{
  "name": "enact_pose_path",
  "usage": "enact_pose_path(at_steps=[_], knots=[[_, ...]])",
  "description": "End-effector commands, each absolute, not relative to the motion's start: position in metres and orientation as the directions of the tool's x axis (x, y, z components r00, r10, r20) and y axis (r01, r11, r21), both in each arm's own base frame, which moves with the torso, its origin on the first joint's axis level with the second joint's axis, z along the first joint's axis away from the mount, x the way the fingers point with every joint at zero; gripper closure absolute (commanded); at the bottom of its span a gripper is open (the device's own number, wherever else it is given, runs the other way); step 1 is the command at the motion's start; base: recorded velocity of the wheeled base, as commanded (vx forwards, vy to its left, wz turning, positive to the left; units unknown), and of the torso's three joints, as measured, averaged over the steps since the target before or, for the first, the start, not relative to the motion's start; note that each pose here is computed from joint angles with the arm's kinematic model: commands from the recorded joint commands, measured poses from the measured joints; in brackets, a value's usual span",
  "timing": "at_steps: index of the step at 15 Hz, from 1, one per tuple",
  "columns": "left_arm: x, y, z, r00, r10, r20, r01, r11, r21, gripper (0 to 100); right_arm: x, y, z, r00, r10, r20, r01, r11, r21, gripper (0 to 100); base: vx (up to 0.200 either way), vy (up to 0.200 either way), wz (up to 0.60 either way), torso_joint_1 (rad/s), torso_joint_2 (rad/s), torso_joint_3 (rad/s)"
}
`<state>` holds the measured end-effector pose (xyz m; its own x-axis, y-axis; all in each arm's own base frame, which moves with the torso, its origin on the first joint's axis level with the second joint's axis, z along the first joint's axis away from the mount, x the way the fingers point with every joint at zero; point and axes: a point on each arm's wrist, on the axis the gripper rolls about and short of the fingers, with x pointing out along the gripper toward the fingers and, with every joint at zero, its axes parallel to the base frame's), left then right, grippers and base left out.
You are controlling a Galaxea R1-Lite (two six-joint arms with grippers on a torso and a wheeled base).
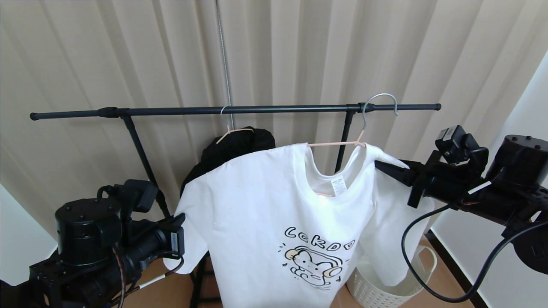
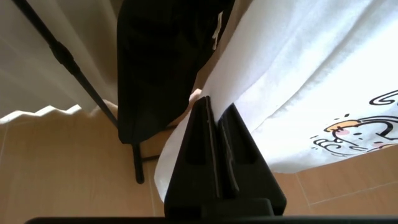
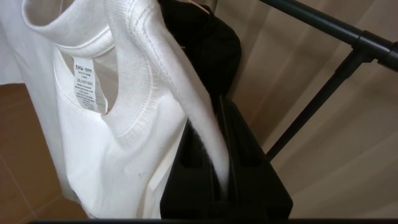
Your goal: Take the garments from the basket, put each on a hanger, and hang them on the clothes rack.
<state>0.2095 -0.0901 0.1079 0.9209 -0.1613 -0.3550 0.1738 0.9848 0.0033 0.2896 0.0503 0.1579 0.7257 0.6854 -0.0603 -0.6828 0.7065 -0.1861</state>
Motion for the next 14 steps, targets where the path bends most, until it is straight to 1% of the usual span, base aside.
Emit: enact_pose_path(at_steps=[1, 8, 9, 11, 13, 14], knots=[[0.209, -0.09, 0.107, 0.919, -0.162, -0.359, 0.175, 0.985, 0.005, 100, 0.29, 0.05, 0.158, 0.725, 0.686, -0.059, -0.683, 0.706, -0.187, 100, 0.0, 0.0, 0.0, 0.0, 0.0, 0.0], [0.209, -0.091, 0.108, 0.921, -0.164, -0.354, 0.177, 0.984, 0.003, 100, 0.29, 0.05, 0.157, 0.723, 0.688, -0.063, -0.686, 0.704, -0.184, 100, 0.0, 0.0, 0.0, 0.0, 0.0, 0.0], [0.208, -0.09, 0.109, 0.922, -0.165, -0.35, 0.177, 0.984, 0.002, 0, 0.289, 0.05, 0.157, 0.723, 0.688, -0.064, -0.686, 0.704, -0.183, 100, 0.0, 0.0, 0.0, 0.0, 0.0, 0.0], [0.207, -0.091, 0.112, 0.925, -0.174, -0.337, 0.184, 0.983, -0.002, 0, 0.289, 0.05, 0.156, 0.723, 0.688, -0.067, -0.687, 0.704, -0.181, 100, 0.0, 0.0, 0.0, 0.0, 0.0, 0.0], [0.202, -0.093, 0.124, 0.931, -0.222, -0.291, 0.227, 0.974, -0.018, 0, 0.289, 0.05, 0.153, 0.717, 0.692, -0.076, -0.693, 0.699, -0.175, 100, 0.0, 0.0, 0.0, 0.0, 0.0, 0.0], [0.201, -0.093, 0.134, 0.931, -0.264, -0.253, 0.266, 0.964, -0.028, 0, 0.289, 0.05, 0.152, 0.709, 0.701, -0.078, -0.702, 0.69, -0.174, 100, 0.0, 0.0, 0.0, 0.0, 0.0, 0.0]])
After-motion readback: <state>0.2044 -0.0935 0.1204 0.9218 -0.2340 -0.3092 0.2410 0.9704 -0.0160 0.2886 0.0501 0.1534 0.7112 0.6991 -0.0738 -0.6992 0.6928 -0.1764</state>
